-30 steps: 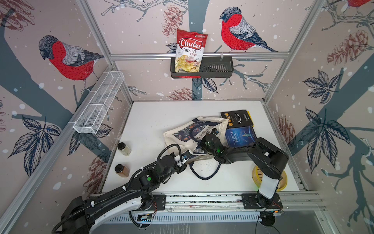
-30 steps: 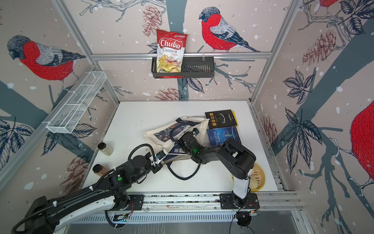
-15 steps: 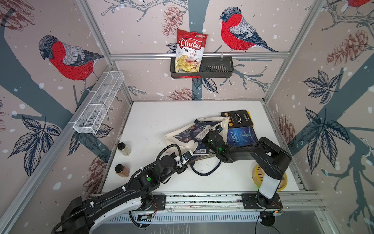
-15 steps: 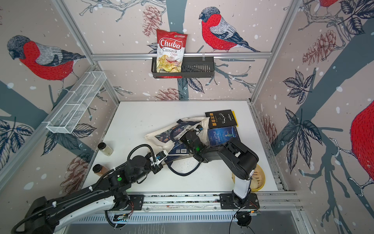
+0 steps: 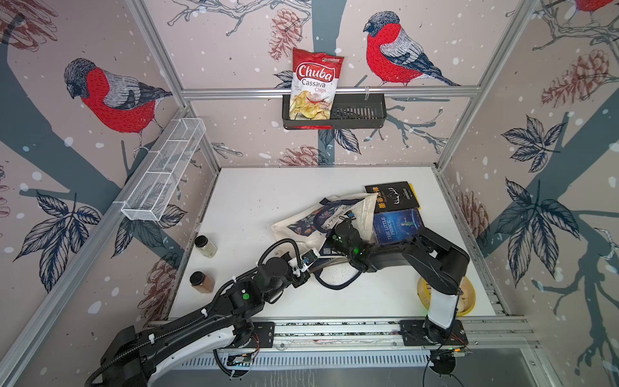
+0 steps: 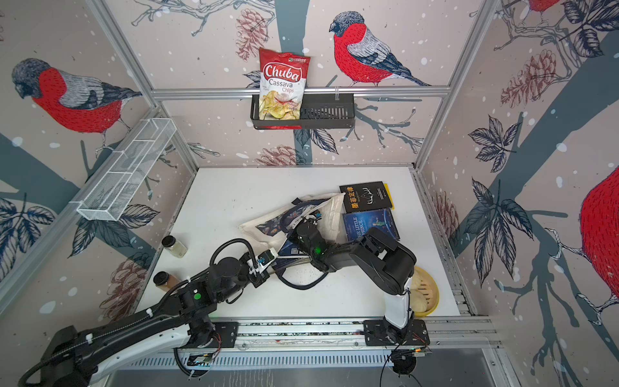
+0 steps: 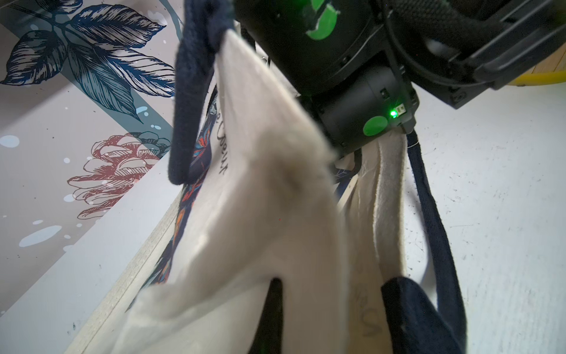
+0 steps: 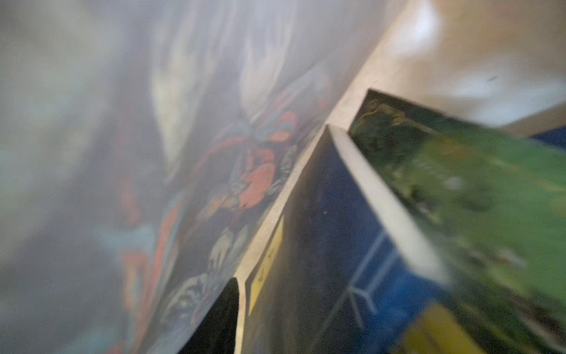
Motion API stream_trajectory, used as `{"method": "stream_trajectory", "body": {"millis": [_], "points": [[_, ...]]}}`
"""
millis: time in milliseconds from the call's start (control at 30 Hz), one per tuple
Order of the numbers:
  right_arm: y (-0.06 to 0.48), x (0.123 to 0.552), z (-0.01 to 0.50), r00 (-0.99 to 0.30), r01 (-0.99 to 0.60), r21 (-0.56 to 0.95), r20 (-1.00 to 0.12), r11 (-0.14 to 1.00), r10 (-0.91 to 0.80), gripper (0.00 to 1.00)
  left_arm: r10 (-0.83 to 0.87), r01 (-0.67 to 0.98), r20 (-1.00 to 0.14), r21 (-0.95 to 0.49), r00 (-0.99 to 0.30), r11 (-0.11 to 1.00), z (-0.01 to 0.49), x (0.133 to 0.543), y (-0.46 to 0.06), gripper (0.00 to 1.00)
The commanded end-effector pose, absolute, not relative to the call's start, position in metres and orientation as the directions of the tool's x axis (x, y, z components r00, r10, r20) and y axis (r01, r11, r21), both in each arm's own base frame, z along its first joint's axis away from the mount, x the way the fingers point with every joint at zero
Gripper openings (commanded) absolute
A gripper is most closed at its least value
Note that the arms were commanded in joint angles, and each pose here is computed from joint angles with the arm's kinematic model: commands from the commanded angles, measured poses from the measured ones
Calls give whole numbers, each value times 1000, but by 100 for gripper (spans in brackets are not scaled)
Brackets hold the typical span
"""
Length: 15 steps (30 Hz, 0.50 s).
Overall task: Take out the books from the canvas bag
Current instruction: Pick up the book from the canvas bag.
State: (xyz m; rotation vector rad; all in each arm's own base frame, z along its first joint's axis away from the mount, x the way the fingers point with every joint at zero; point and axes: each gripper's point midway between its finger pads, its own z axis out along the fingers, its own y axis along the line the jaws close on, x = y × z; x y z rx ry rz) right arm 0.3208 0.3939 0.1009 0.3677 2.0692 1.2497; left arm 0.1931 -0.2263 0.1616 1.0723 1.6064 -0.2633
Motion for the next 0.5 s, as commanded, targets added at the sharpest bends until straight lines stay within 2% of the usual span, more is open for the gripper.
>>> {"method": "stream_trajectory", "body": {"millis": [0, 100, 167, 467], "points": [[397, 324, 89, -745, -61, 878, -356, 474, 564, 46, 395, 759, -908, 354, 139, 547, 193, 189, -242, 0], [396, 330, 79, -752, -19, 894, -308, 448, 583, 45, 392, 759, -909, 354, 141, 547, 194, 189, -241, 0], [396, 335, 76, -750, -10, 893, -305, 451, 587, 42, 388, 760, -910, 352, 143, 546, 194, 188, -241, 0], [384, 342, 69, -736, 25, 870, -318, 493, 598, 8, 381, 764, -913, 348, 146, 543, 196, 187, -242, 0]]}}
